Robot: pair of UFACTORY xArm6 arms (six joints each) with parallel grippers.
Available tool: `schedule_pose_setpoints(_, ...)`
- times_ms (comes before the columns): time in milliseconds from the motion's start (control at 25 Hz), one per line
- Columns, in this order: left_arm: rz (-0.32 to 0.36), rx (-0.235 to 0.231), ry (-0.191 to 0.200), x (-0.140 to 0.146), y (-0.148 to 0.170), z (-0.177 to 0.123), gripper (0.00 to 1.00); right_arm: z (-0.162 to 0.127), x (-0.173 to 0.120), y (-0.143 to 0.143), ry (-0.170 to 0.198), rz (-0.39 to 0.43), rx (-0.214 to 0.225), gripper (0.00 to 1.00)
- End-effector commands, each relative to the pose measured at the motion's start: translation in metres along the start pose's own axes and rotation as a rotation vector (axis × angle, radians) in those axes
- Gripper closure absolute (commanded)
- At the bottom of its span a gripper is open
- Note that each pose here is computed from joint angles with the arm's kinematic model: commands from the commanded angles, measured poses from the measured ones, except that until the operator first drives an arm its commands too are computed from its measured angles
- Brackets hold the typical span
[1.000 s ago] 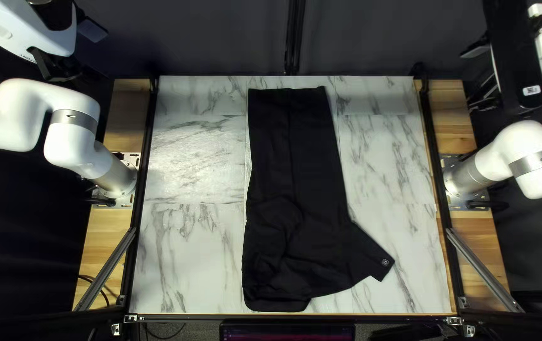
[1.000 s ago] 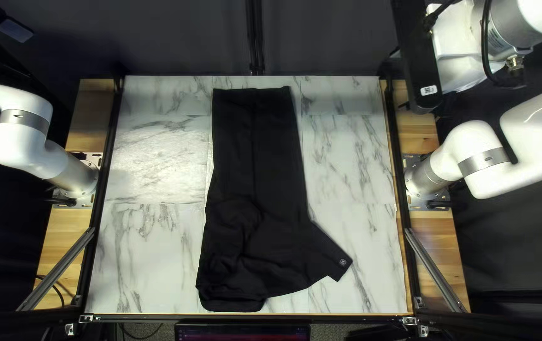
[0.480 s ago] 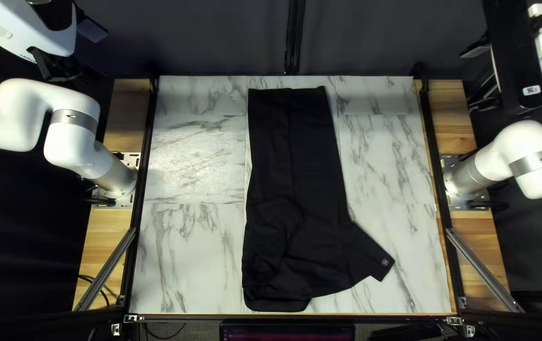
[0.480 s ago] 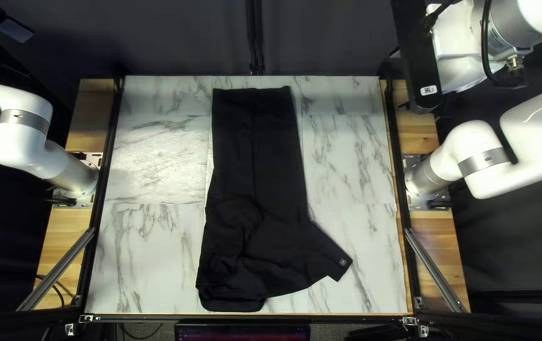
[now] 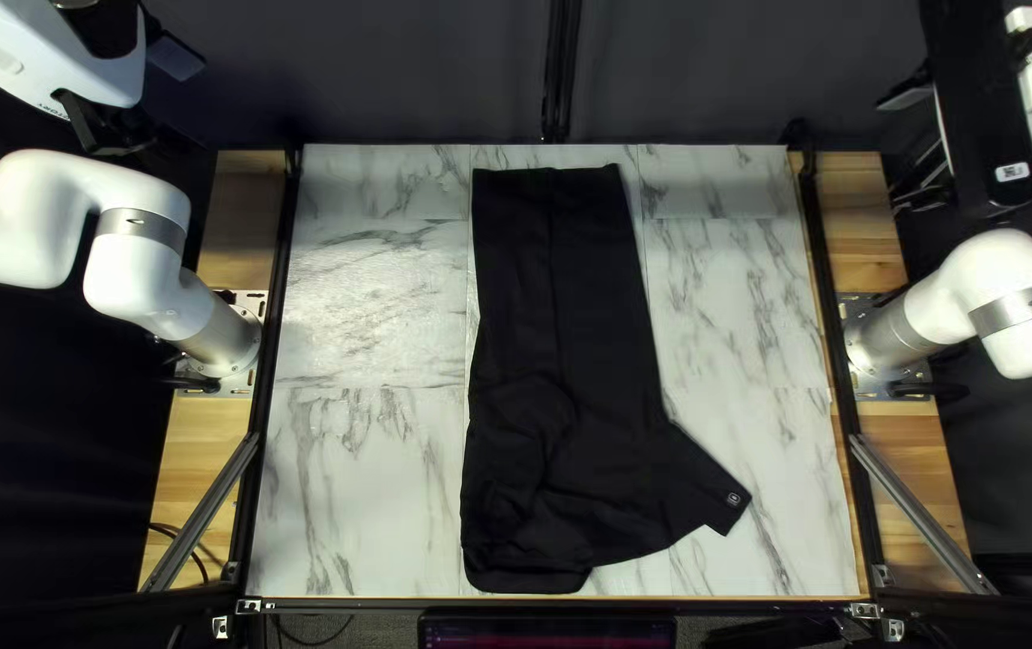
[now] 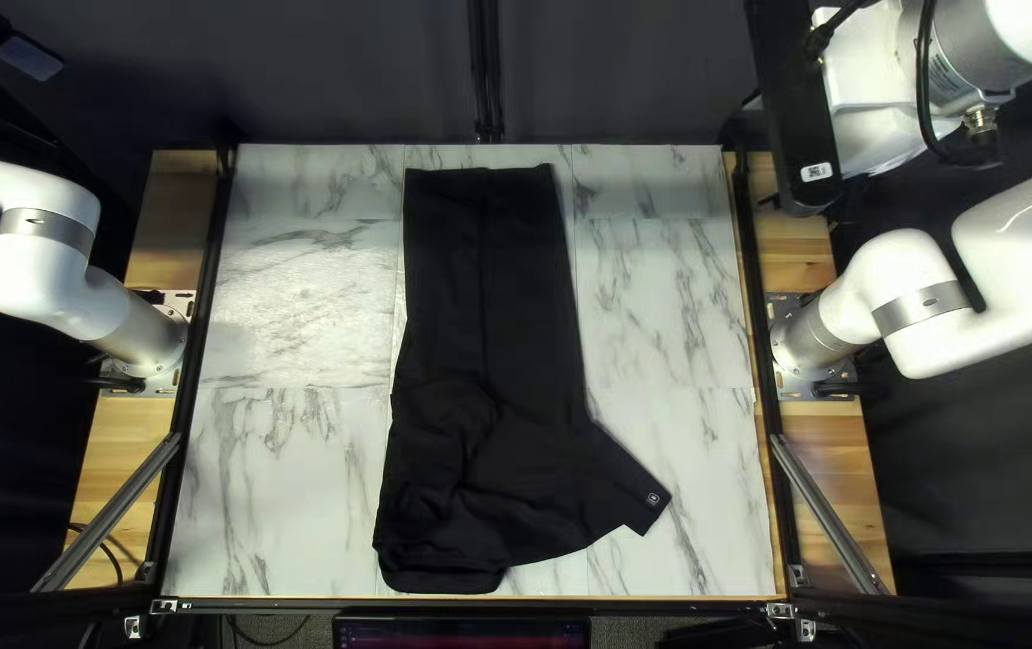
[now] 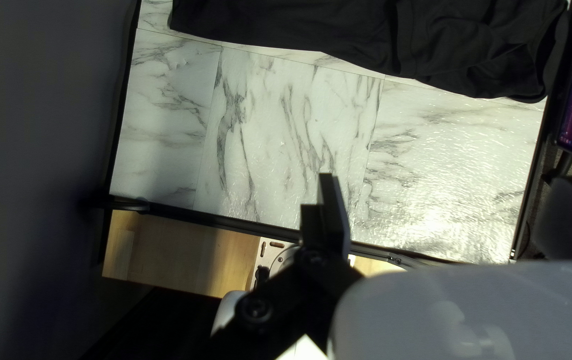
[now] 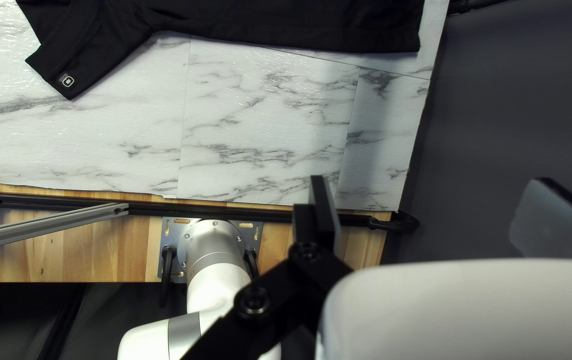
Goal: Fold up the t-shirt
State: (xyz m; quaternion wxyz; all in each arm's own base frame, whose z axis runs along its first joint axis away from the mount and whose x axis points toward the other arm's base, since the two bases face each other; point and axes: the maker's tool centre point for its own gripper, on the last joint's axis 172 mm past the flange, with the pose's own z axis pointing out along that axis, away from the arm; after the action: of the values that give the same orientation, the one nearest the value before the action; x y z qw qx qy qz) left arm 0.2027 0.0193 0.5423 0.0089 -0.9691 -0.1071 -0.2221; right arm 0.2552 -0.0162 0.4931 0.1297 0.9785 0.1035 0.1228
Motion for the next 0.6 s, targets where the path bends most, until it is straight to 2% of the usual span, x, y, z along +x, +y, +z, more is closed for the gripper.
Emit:
schedule_pose_setpoints(40, 0.0, 0.0, 0.0, 0.0, 0.0, 0.0, 0.0, 0.0, 0.0, 0.0, 0.0, 0.0, 0.0, 0.0)
schedule_pose_setpoints(240, 0.0, 0.0, 0.0, 0.0, 0.0, 0.0, 0.0, 0.0, 0.0, 0.0, 0.0, 0.0, 0.0, 0.0)
schedule_pose_setpoints(280, 0.0, 0.0, 0.0, 0.0, 0.0, 0.0, 0.0, -0.002, -0.003, 0.004, 0.003, 0.0, -0.016, 0.0)
schedule_pose_setpoints(320, 0.0, 0.0, 0.0, 0.0, 0.0, 0.0, 0.0, -0.011, -0.005, 0.012, 0.022, 0.018, -0.022, 0.0)
schedule_pose_setpoints(440, 0.0, 0.0, 0.0, 0.0, 0.0, 0.0, 0.0, -0.016, -0.006, 0.011, 0.052, 0.043, -0.039, 0.0)
schedule_pose_setpoints(600, 0.0, 0.0, 0.0, 0.0, 0.0, 0.0, 0.0, -0.003, -0.007, 0.004, 0.064, 0.074, -0.045, 0.0)
